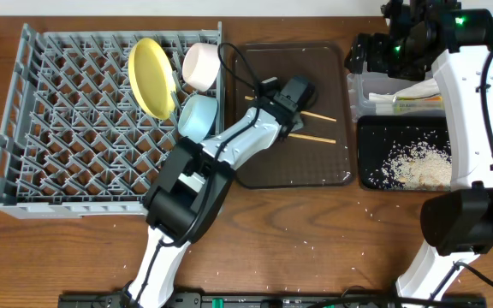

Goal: Sort waste into correct bins and load items into the dishwasher
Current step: 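Move the left gripper to a chopstick on the tray and grasp it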

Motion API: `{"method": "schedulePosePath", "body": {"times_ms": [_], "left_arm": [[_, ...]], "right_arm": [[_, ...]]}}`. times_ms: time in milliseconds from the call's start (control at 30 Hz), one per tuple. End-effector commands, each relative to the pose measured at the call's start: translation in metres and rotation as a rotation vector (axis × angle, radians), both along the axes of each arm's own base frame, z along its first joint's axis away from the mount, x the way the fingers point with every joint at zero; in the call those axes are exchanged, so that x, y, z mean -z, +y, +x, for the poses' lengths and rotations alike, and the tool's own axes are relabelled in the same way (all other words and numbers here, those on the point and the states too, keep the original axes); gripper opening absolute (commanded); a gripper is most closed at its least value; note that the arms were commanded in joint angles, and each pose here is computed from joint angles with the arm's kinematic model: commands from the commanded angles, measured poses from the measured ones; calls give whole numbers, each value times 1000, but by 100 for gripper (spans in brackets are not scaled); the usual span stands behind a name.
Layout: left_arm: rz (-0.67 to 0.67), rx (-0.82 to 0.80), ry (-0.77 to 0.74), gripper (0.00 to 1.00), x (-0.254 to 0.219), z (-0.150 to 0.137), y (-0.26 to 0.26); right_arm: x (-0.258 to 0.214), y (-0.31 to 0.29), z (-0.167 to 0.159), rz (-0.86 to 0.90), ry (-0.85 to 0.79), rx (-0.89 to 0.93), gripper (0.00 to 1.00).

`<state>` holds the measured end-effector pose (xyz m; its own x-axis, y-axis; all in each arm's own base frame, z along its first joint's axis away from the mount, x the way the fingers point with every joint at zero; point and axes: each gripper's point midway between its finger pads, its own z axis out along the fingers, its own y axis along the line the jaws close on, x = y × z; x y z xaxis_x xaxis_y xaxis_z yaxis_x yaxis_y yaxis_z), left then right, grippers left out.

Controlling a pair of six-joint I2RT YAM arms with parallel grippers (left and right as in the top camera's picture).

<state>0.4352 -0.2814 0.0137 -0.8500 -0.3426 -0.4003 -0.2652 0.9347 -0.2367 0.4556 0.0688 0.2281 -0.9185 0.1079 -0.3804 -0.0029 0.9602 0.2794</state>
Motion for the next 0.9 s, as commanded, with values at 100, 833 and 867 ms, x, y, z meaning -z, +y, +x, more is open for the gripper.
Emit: {"method": "schedulePosePath", "body": {"times_ms": [100, 833, 867], "left_arm": [[-5, -209, 131, 41, -7, -32, 26], [33, -184, 289, 8, 50, -55, 26], [36, -184, 292, 8, 50, -56, 27]], "right_arm": [[-3, 5, 0, -3, -11, -21, 99], [-3, 4, 0, -3, -10, -20, 99], [-3, 4, 0, -3, -11, -20, 99]]}}
